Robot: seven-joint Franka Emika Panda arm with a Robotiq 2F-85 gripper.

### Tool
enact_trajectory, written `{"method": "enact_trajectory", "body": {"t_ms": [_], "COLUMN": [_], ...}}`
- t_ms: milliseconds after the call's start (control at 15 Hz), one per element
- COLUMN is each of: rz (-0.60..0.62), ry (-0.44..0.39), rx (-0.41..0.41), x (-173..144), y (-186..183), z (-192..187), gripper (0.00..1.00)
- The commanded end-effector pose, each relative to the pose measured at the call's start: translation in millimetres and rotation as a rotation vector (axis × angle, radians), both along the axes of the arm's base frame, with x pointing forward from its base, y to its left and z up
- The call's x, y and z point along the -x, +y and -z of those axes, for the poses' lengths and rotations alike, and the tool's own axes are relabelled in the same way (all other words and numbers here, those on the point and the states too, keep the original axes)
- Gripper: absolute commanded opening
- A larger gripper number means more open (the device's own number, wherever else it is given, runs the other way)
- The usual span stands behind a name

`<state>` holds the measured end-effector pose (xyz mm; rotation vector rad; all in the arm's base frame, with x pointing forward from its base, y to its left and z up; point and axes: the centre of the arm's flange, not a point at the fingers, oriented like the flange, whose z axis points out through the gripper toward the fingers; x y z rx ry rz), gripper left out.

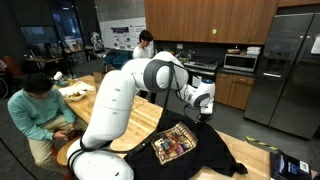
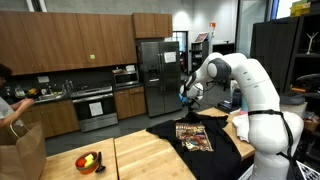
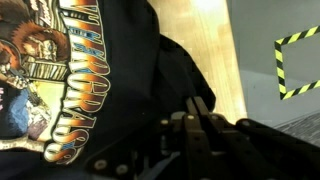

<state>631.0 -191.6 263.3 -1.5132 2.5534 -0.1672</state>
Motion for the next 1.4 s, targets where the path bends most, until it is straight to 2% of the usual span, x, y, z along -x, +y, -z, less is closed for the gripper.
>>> {"method": "enact_trajectory", "body": {"t_ms": [0,333,533,600,733,1000,1333], "rz": [0.072,0.176,0.251,0.269,0.28,0.208,-0.06], "ry": [-0.045,-0.016,0.03,0.042,0.06,0.061,0.036], "rx": [-0.009,-0.028,-0.038,-0.048,-0.063,-0.062,-0.18], "x": [14.4,21.6,26.0,28.1,31.0,28.4,14.3], "y": [-10.1,-25.3,-38.2,-41.9,-44.0,-26.8,40.7], "z": [-22.4,-15.0,-1.9,2.0,8.7,9.2,11.1], "gripper": [0.01,0.01,0.01,0.29,0.33,0.58,0.92]}}
